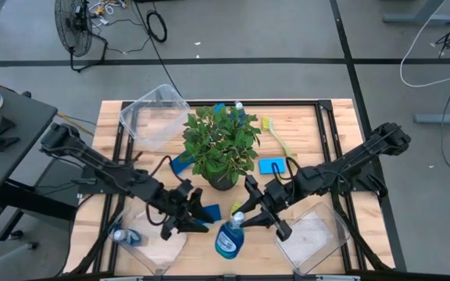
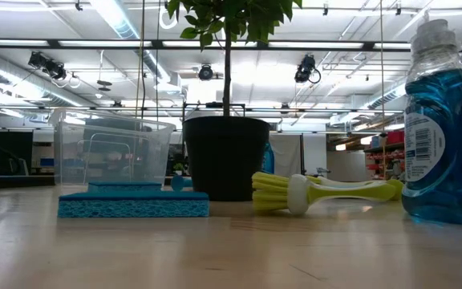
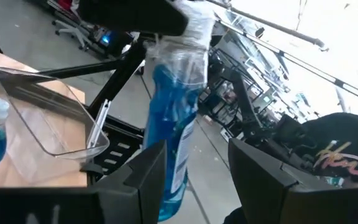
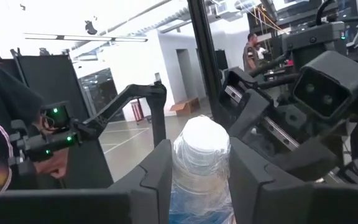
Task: Pick & Place Kitchen Sink Supplies
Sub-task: Put the blue liquid soap bottle into the bottom left transparent bin
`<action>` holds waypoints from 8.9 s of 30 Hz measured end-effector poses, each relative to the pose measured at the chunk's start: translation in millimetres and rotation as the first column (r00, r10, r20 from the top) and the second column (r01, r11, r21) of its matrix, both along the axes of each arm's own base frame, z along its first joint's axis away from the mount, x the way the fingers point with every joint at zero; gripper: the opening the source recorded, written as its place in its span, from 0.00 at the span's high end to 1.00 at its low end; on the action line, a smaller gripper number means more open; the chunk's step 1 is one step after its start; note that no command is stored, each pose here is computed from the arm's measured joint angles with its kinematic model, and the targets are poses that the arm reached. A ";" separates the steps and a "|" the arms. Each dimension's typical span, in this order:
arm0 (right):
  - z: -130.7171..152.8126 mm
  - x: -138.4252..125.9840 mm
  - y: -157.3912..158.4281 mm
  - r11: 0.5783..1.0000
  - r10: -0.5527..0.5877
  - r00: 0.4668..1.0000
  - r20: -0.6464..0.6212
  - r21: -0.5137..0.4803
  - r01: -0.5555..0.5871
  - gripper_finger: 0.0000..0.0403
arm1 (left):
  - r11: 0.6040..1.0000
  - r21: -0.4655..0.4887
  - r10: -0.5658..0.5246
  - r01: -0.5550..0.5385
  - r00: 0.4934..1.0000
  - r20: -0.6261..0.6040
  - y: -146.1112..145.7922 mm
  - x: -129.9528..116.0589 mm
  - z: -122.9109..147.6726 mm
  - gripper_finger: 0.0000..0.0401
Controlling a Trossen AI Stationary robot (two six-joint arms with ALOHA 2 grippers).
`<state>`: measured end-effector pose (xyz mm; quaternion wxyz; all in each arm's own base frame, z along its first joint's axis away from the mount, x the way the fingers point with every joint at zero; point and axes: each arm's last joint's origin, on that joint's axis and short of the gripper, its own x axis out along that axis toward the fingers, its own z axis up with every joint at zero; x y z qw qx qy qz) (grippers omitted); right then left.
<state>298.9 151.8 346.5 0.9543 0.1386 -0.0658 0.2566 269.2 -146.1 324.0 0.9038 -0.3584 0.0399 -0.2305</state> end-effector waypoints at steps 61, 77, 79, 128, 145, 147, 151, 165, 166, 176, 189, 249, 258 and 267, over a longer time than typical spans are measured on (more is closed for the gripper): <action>-10.4 21.3 -17.6 0.996 -0.022 1.000 -0.014 0.087 0.023 0.56 | 0.993 0.120 -0.013 0.002 0.995 0.095 -3.3 48.4 -0.2 0.60; 10.8 9.4 -11.6 0.968 0.077 0.986 0.147 0.227 -0.110 0.41 | 0.957 0.251 -0.208 0.146 0.947 0.244 -3.3 20.0 30.5 0.63; 10.8 8.6 -9.7 0.967 0.083 0.986 0.146 0.227 -0.115 0.42 | 0.938 0.288 -0.264 0.190 0.933 0.243 -6.0 13.6 33.1 0.64; 7.4 18.4 -28.1 0.956 -0.121 0.989 0.086 0.278 0.093 0.58 | 0.678 0.549 -0.334 0.489 0.870 -0.363 41.3 -121.0 34.3 0.68; 6.8 24.5 -44.4 0.935 -0.146 0.988 0.053 0.333 0.121 0.58 | 0.666 0.543 -0.270 0.512 0.844 -0.464 58.8 -146.0 0.5 0.69; 6.3 25.2 -45.9 0.934 -0.149 0.988 0.047 0.333 0.126 0.58 | 0.682 0.546 -0.270 0.487 0.861 -0.431 59.4 -146.4 -5.8 0.69; 5.4 26.4 -48.4 0.934 -0.157 0.987 0.037 0.329 0.137 0.58 | 0.713 0.541 -0.254 0.447 0.883 -0.394 60.5 -146.9 -21.4 0.69; 2.9 27.7 -49.3 0.934 -0.152 0.988 0.008 0.328 0.141 0.58 | 0.751 0.413 -0.352 0.515 0.842 -0.409 59.5 -152.5 -40.8 0.69; 2.8 27.6 -48.9 0.942 -0.145 0.989 0.016 0.308 0.133 0.58 | 0.751 0.418 -0.350 0.511 0.845 -0.404 59.6 -152.8 -40.5 0.69; -14.2 29.2 -39.6 0.995 -0.094 0.994 -0.053 0.036 0.096 0.58 | 0.780 0.495 -0.269 0.383 0.919 -0.288 59.4 -146.5 -32.9 0.69; -40.5 26.0 -28.1 0.988 -0.089 0.962 -0.258 -0.145 0.053 0.82 | 0.816 0.491 -0.209 0.305 0.948 -0.242 59.7 -143.5 -28.2 0.69; -74.7 -85.0 -115.6 0.926 -0.377 0.845 -0.379 -0.147 0.348 1.00 | 0.732 0.621 -0.256 0.281 0.958 -0.131 47.7 -150.8 -24.6 0.75; -71.9 -84.3 -116.5 0.914 -0.401 0.838 -0.371 -0.104 0.391 1.00 | 0.730 0.596 -0.287 0.335 0.941 -0.177 37.4 -161.7 -27.4 0.75; -70.1 -83.9 -117.3 0.903 -0.420 0.831 -0.364 -0.080 0.421 1.00 | 0.677 0.668 -0.232 0.308 0.951 -0.204 36.9 -171.6 -48.6 0.75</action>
